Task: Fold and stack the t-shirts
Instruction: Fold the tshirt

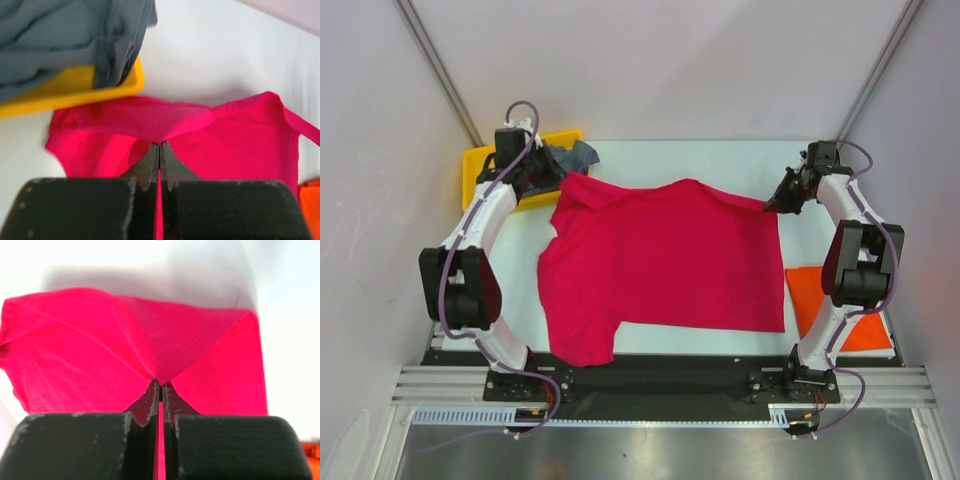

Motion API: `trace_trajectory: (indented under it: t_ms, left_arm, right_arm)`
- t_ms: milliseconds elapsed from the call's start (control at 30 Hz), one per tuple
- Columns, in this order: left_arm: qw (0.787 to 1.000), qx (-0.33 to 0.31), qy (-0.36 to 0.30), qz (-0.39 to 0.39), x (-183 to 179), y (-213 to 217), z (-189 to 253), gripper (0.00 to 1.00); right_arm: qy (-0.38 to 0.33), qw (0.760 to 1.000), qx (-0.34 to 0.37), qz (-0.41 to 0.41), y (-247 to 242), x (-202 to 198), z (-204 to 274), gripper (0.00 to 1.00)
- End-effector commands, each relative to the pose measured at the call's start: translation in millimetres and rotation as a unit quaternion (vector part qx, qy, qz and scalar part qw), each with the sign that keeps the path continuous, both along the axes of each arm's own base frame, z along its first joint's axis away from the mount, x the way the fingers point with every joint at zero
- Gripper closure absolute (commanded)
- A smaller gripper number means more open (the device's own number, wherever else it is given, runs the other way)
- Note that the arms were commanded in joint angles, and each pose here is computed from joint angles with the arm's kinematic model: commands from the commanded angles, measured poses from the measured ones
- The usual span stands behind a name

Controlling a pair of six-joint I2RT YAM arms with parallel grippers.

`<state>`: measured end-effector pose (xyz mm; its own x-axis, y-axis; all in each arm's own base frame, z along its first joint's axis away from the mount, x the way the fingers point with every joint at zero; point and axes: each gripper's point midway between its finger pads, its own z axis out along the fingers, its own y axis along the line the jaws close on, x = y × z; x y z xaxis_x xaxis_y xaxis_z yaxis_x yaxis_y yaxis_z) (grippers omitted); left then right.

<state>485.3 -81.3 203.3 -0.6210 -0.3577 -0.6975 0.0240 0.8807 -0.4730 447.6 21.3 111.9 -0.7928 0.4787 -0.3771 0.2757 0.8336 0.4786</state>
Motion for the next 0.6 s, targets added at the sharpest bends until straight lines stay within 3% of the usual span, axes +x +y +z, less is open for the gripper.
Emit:
trace_trajectory:
  t_ms: [0, 200, 567]
  left_arm:
    - [0.999, -0.025, 0.042, -0.002, -40.2, -2.6, 0.1, 1.0]
    - [0.996, -0.042, 0.072, 0.008, -80.5, -0.6, -7.4, 1.0]
    - [0.99, -0.065, 0.124, 0.018, -119.2, 6.6, -24.3, 1.0]
  right_arm:
    - [0.015, 0.999, 0.018, 0.024, 10.1, -15.4, 15.7, 1.0]
    - [0.027, 0.998, 0.043, 0.033, 23.6, -34.1, 20.9, 1.0]
    - [0.054, 0.997, -0.024, 0.047, 8.0, -67.1, 13.2, 1.0]
